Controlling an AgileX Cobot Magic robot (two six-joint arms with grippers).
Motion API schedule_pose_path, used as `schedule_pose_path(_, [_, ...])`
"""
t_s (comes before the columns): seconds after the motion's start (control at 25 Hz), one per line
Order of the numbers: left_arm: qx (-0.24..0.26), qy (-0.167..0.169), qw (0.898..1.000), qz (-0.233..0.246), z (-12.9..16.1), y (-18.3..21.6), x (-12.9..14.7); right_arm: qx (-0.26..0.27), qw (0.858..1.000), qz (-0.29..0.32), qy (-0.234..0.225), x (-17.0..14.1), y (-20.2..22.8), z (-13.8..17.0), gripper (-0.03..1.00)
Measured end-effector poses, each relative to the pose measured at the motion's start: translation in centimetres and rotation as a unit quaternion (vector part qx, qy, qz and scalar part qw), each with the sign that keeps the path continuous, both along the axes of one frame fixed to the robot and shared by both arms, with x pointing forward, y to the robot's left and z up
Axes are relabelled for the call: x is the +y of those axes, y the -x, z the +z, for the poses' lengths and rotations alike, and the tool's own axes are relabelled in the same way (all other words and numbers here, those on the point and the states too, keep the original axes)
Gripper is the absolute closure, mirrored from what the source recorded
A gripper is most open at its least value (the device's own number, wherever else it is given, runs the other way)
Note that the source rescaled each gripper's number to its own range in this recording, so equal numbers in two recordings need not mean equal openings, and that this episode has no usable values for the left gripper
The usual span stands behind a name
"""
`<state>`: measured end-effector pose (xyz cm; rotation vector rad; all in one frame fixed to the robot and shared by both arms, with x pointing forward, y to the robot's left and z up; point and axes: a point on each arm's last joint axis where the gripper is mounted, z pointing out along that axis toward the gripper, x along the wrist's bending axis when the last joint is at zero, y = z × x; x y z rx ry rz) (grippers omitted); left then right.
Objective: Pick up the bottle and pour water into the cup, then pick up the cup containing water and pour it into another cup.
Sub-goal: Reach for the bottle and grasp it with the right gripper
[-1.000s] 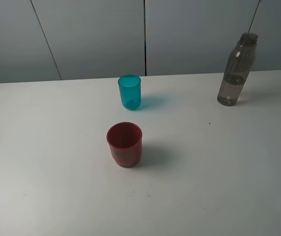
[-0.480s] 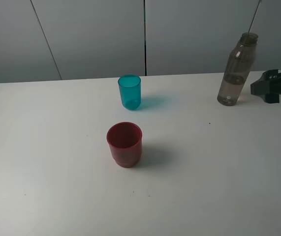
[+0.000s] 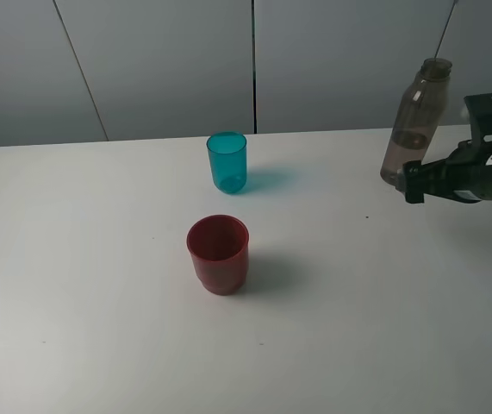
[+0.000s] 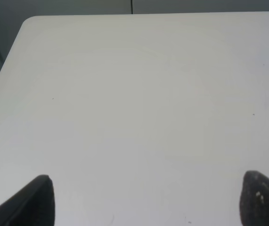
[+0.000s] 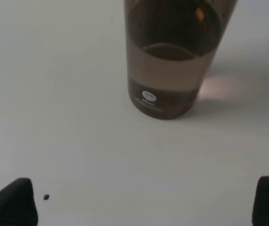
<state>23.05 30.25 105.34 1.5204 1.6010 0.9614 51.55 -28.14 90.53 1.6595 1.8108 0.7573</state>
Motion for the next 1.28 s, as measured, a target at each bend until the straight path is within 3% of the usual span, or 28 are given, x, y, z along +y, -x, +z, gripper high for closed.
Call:
schedule_pose_path(0.36, [0.0,-0.002,1.0,-0.001,0.0,0.0,0.0,-0.111,0.994,0.004,-0.022,0.4,-2.2,-3.0,0.0])
schedule_pose_path(1.28, [0.0,-0.001,1.0,-0.001,0.0,0.0,0.0,-0.153,0.987,-0.033,-0.028,0.2,-6.9,-3.1,0.0])
